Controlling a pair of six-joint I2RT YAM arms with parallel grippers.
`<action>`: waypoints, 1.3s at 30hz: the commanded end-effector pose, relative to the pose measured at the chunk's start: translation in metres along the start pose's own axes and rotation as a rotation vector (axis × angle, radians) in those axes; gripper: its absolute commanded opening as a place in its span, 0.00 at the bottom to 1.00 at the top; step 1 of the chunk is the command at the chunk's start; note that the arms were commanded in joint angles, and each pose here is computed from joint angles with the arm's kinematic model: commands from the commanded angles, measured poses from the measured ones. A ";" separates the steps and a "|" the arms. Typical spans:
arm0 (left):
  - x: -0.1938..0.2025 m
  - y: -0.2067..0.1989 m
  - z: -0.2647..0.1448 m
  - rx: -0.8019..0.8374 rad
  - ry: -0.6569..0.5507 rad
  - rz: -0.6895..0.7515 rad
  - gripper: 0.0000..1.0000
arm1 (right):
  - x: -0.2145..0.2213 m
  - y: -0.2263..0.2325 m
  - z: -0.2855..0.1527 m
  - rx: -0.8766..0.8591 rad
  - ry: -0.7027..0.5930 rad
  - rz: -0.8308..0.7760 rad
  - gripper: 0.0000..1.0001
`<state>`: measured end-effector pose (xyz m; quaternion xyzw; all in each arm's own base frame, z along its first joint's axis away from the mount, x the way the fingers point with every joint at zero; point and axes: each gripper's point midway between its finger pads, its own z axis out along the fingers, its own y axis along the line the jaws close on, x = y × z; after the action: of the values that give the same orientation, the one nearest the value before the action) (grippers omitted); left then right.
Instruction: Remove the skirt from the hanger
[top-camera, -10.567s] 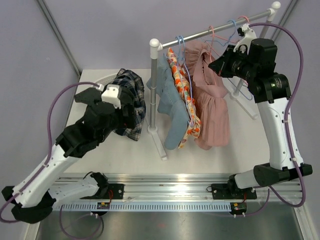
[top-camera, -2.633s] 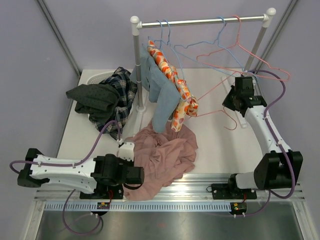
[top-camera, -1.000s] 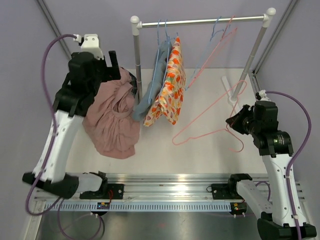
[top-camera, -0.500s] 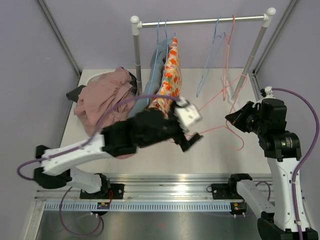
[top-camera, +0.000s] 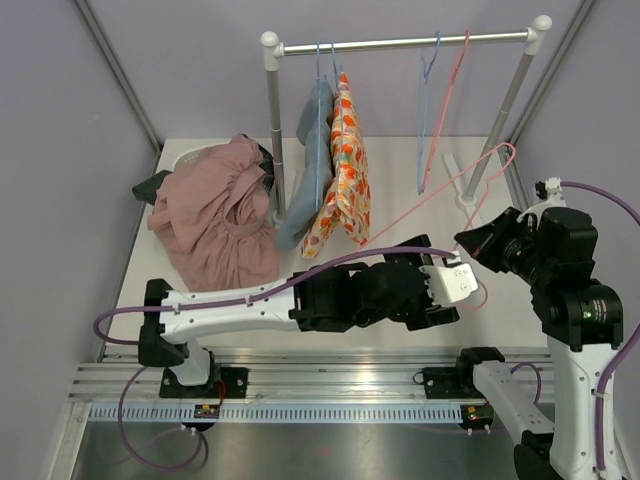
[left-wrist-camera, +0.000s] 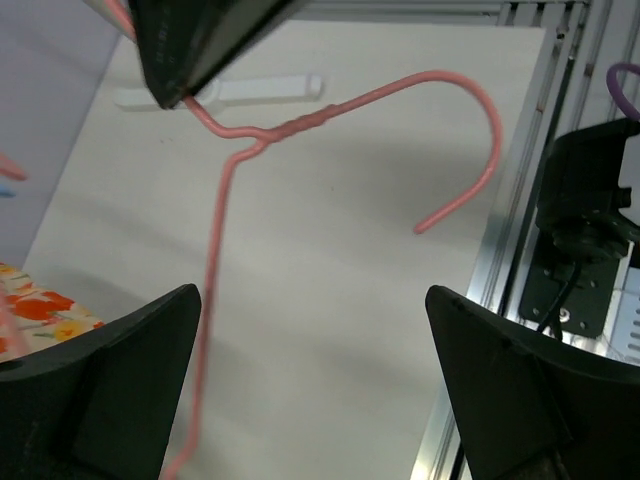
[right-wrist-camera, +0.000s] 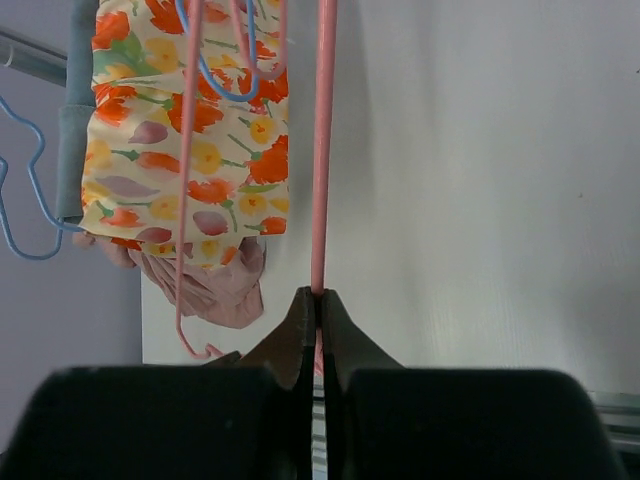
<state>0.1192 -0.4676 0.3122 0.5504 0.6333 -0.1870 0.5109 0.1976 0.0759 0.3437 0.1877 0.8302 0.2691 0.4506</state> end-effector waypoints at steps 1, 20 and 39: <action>-0.051 0.030 -0.036 -0.132 -0.145 -0.006 0.99 | 0.004 0.007 -0.011 -0.031 0.017 -0.011 0.00; -0.020 0.055 -0.018 -0.246 -0.083 0.088 0.99 | 0.013 0.031 -0.029 -0.125 0.086 0.014 0.00; -0.011 0.045 -0.079 0.068 -0.084 -0.096 0.00 | -0.009 0.056 -0.060 -0.241 -0.037 -0.188 0.81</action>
<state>0.1447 -0.4252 0.3136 0.5594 0.6282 -0.1703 0.5132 0.1619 0.1057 0.3843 0.1229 0.8175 0.3510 0.4397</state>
